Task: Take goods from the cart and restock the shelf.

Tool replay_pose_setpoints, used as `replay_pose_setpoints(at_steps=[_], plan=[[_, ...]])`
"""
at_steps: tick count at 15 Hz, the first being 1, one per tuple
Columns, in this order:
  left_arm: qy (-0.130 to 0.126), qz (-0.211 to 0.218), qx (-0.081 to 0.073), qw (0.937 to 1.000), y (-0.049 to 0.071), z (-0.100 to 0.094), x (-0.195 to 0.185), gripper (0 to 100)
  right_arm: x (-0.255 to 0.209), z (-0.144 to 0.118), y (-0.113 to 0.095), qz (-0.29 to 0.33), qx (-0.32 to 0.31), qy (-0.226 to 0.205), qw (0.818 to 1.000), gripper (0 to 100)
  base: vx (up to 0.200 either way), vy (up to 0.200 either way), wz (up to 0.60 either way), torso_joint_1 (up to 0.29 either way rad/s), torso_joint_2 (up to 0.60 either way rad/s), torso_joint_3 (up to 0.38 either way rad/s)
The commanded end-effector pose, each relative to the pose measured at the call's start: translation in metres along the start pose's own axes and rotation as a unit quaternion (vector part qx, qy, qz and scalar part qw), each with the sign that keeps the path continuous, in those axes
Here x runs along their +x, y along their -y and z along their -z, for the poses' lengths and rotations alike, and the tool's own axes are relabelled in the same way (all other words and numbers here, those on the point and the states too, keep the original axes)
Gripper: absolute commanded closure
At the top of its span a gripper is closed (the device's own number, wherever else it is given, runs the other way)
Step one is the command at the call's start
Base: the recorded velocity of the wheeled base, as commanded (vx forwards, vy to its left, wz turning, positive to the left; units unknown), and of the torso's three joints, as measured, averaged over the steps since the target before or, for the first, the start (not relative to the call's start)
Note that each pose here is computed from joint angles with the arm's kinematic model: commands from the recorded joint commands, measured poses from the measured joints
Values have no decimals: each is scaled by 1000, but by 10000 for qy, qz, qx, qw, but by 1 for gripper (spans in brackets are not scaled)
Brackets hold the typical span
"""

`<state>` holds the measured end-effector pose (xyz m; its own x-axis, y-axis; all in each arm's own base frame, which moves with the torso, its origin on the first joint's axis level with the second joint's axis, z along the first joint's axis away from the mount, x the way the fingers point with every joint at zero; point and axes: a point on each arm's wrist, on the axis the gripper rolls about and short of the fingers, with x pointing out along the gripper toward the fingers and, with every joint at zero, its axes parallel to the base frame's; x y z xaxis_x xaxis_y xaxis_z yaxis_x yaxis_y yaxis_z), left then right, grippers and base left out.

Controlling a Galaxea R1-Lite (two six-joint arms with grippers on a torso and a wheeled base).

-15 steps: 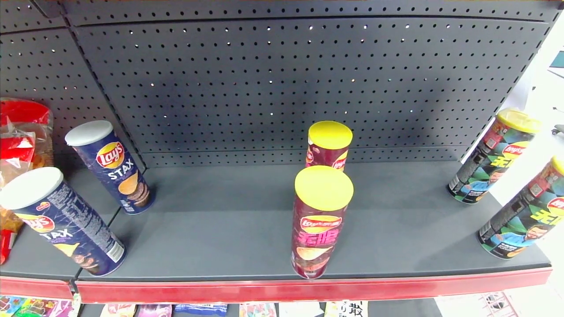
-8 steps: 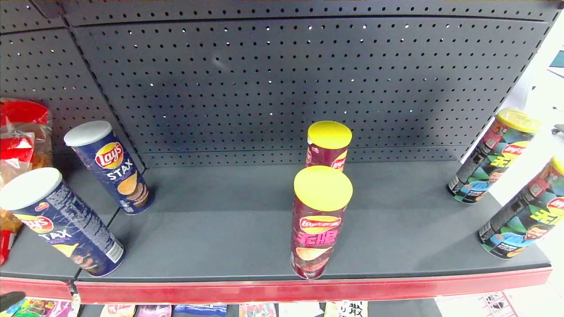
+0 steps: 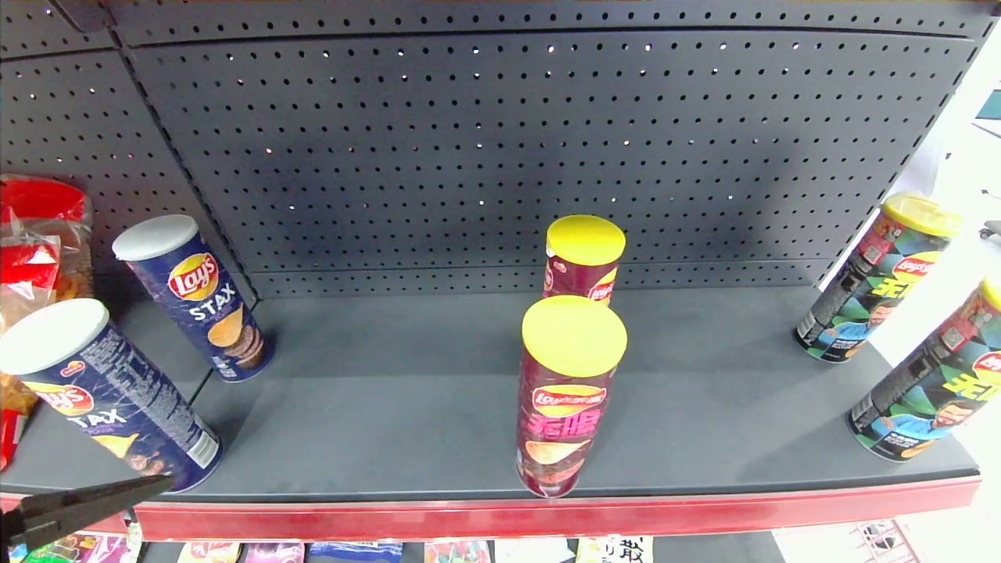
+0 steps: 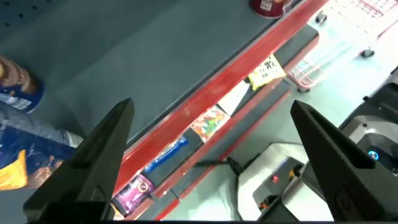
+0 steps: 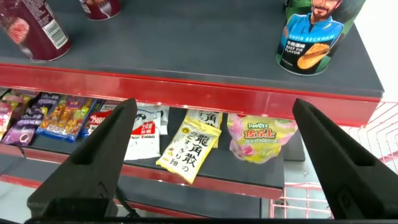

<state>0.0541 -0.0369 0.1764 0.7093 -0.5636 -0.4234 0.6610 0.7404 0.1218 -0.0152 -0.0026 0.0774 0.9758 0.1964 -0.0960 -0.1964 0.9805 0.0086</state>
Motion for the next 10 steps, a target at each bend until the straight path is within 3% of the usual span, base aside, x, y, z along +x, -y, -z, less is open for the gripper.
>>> replay_pose_setpoints(at_steps=[1,6,7,10], plan=[[-170,29,-17,9998,-1,0,6,0,0,0,0,-4,1,-18,10000,0,0,0,0,0,0,0],[-229,43,-215,9995,1,6,5,0,0,0,0,-4,1,-18,10000,0,0,0,0,0,0,0],[-138,34,-390,9991,1,5,2,0,0,0,0,-4,1,-25,10000,0,0,0,0,0,0,0],[76,27,-446,9990,1,4,-5,0,0,0,0,-4,1,-25,10000,0,0,0,0,0,0,0]])
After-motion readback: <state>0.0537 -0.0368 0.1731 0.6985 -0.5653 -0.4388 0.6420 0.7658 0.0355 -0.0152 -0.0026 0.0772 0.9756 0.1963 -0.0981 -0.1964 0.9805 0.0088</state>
